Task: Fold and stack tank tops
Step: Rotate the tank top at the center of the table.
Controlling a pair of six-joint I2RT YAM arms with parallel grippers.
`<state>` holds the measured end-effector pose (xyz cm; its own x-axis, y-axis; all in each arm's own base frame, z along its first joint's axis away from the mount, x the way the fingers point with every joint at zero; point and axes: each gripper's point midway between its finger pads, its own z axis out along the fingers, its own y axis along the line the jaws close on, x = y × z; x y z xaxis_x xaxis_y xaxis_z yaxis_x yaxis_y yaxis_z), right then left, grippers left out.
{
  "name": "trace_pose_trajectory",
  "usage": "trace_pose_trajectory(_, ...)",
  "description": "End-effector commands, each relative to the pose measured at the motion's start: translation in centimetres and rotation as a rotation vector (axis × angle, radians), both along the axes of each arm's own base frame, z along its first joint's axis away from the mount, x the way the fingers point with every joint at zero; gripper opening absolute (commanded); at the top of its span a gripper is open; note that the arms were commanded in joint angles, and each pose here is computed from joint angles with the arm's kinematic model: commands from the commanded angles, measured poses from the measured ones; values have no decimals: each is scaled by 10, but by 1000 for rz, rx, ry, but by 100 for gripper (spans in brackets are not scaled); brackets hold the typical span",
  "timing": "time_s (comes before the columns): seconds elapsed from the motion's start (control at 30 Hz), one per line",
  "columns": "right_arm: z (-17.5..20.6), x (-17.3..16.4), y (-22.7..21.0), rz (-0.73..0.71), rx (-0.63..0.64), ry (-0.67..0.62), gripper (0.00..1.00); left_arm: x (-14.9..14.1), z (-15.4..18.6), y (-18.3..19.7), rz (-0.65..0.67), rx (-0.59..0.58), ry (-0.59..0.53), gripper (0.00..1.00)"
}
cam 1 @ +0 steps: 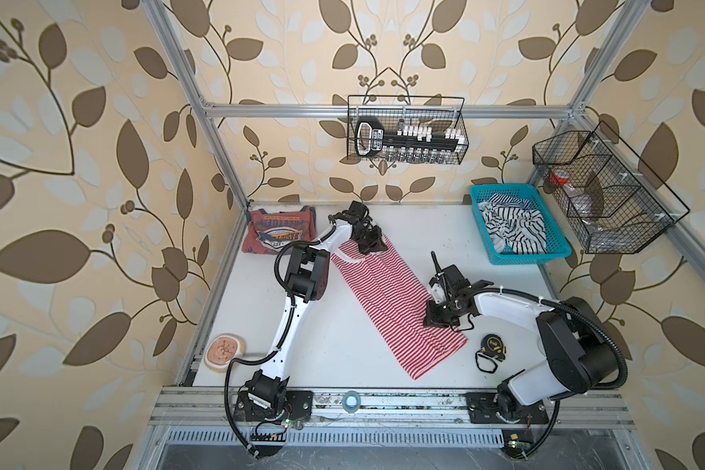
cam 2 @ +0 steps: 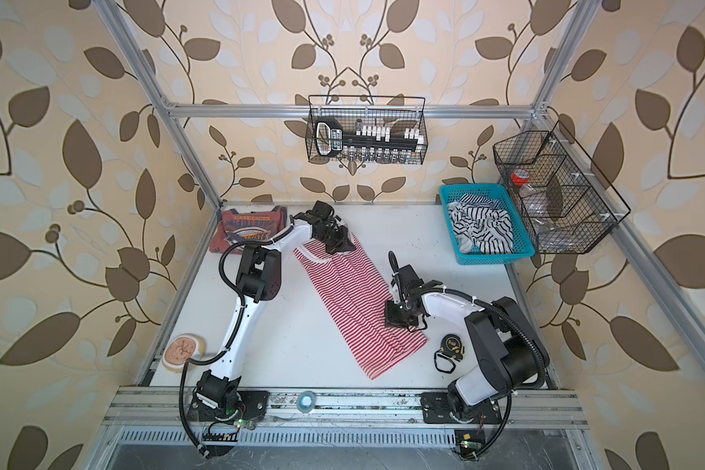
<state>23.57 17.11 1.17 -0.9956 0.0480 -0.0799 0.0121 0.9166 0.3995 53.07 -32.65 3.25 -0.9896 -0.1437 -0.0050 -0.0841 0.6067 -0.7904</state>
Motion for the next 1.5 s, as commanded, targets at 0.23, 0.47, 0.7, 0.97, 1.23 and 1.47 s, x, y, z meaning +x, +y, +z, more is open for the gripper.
trace_pose_trajectory(0.23, -37, -65, 13, 9, -36, 227, 10, 21, -51, -38, 87, -115, 44, 0)
trace_pose_trajectory(0.47, -39, -69, 35, 11, -5, 231, 13, 29, -41, -45, 91, -161, 23, 0)
trace_pose_trajectory(0.7, -33, -61, 43, 13, 6, 201, 15, 28, -7, -47, 62, -185, -16, 0)
trace_pose_trajectory(0.97, -14, -41, 51, 11, 23, 119, 18, 18, 88, -38, 1, -146, -189, 27)
trace_pose_trajectory(1.23, 32, -16, 64, 48, 79, -33, 23, -7, 186, -18, -39, -92, -349, 41)
trace_pose_trajectory(1.47, 82, -15, 44, 67, 63, -176, 34, -79, 212, 53, -32, 249, -355, 42)
